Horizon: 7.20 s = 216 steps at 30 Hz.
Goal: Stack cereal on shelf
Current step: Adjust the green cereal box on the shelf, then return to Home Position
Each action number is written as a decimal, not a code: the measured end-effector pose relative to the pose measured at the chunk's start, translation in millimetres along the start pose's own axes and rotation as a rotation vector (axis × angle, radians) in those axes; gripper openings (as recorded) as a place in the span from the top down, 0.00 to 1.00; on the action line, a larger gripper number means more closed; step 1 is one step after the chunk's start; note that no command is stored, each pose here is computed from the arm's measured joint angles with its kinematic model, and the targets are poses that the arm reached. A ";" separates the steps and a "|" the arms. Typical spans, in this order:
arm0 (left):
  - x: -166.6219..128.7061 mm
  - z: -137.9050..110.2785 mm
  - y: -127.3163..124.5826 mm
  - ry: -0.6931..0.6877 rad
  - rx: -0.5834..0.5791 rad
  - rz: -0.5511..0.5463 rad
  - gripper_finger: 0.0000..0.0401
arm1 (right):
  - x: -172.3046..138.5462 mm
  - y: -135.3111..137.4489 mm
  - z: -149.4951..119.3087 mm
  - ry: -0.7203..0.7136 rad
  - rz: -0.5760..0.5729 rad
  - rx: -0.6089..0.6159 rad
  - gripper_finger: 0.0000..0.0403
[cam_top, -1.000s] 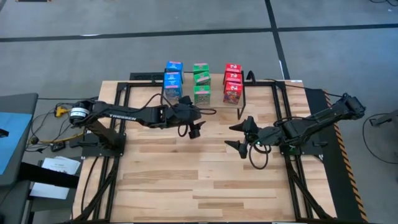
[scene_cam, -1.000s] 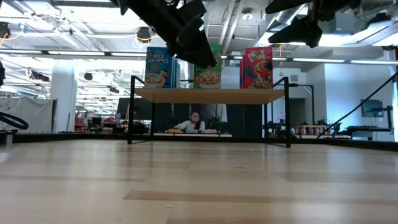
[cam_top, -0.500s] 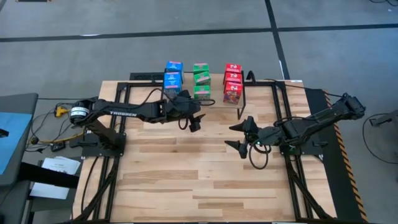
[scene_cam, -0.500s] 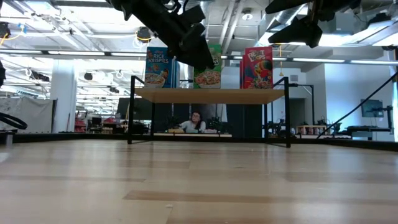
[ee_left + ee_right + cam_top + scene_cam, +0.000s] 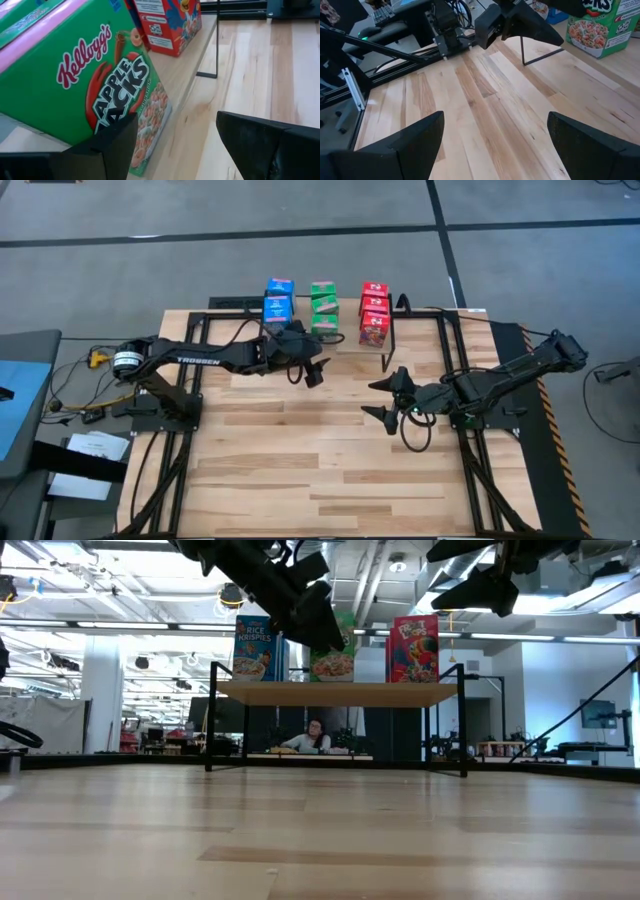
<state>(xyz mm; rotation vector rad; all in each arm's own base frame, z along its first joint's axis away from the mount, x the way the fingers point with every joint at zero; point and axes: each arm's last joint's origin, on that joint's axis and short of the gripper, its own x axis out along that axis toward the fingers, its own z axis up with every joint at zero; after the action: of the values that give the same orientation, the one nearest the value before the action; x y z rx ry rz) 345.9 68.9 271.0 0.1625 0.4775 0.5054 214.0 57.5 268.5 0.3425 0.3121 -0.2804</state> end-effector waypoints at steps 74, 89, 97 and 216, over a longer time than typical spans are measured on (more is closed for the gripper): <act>11.9 4.8 -25.3 -0.129 -0.134 0.120 0.35 | -1.9 3.1 -2.3 0.012 0.015 -0.004 0.06; 9.3 6.6 -22.3 -0.134 -0.123 0.115 0.35 | -1.9 3.1 -2.2 0.011 0.015 -0.004 0.06; -24.1 27.1 -29.7 -0.221 -0.103 0.057 0.35 | -1.9 3.1 -2.2 0.010 0.015 -0.004 0.06; -167.7 -217.0 2.4 -0.255 0.013 -0.306 0.35 | -26.3 -87.0 -125.8 -0.118 0.064 -0.097 0.06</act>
<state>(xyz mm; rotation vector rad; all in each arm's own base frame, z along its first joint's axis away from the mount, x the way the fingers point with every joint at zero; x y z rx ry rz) 112.4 -5.8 147.9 0.1609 0.2493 0.1782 130.7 30.9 140.3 0.2386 0.1974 -0.2207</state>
